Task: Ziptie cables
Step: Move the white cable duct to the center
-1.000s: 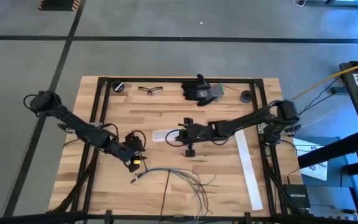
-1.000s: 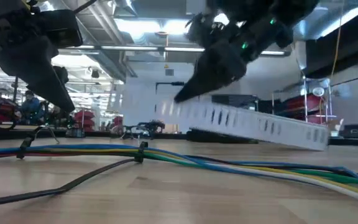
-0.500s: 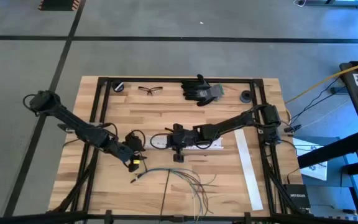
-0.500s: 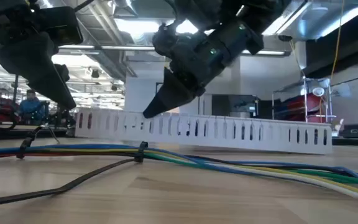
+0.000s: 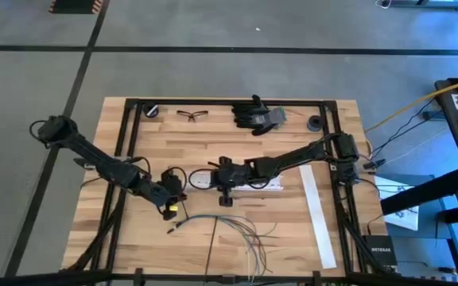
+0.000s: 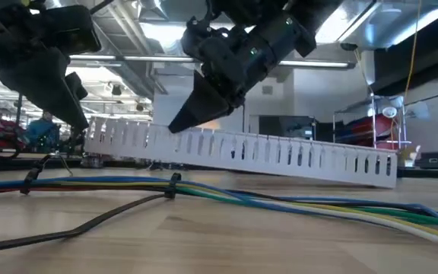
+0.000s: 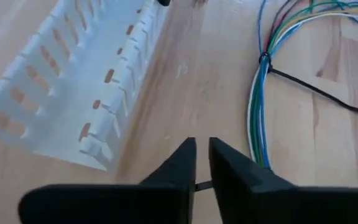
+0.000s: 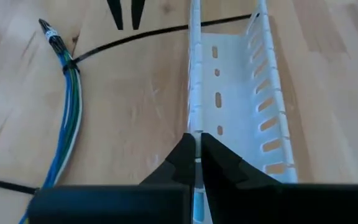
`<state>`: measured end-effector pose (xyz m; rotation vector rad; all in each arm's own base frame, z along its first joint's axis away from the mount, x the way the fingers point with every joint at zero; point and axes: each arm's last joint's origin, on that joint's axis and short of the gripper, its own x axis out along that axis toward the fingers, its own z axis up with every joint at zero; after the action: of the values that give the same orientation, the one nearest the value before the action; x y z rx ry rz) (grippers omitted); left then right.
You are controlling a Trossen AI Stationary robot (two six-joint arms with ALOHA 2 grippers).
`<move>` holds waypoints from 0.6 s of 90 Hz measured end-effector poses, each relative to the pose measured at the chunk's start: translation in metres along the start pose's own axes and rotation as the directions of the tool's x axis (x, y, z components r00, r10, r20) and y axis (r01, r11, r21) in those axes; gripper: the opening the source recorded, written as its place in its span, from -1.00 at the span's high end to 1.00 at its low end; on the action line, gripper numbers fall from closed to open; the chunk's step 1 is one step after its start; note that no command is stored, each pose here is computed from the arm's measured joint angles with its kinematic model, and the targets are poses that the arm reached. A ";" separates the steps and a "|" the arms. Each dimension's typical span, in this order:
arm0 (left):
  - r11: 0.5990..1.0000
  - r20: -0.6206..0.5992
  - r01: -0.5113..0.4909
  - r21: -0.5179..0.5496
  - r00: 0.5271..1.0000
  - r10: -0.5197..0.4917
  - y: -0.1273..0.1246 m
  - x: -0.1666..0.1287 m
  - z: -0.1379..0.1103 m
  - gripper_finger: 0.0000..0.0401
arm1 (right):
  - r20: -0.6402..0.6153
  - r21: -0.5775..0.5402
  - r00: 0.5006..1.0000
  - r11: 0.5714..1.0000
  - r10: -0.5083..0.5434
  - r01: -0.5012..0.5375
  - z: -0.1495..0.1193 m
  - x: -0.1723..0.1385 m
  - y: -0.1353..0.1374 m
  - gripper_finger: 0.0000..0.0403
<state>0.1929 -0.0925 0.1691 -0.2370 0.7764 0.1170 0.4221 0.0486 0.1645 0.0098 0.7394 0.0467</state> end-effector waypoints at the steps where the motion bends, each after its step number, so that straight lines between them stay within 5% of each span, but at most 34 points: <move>1: 1.000 0.000 0.000 0.001 1.000 0.000 0.000 0.000 0.000 0.77 | 0.000 0.000 1.000 1.000 0.000 0.000 0.000 0.000 0.000 0.99; 34: 1.000 0.001 -0.003 -0.006 1.000 0.003 0.001 0.000 0.001 0.05 | 0.002 -0.001 1.000 1.000 0.000 0.000 0.000 0.000 0.000 0.99; 54: 1.000 -0.002 -0.005 0.025 1.000 0.005 0.001 0.000 0.001 -0.13 | 0.011 0.000 1.000 1.000 0.001 -0.001 0.001 0.000 0.000 0.99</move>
<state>0.1933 -0.0913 0.1691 -0.2112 0.7799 0.1118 0.4228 0.0486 0.1653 0.0105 0.7280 0.0474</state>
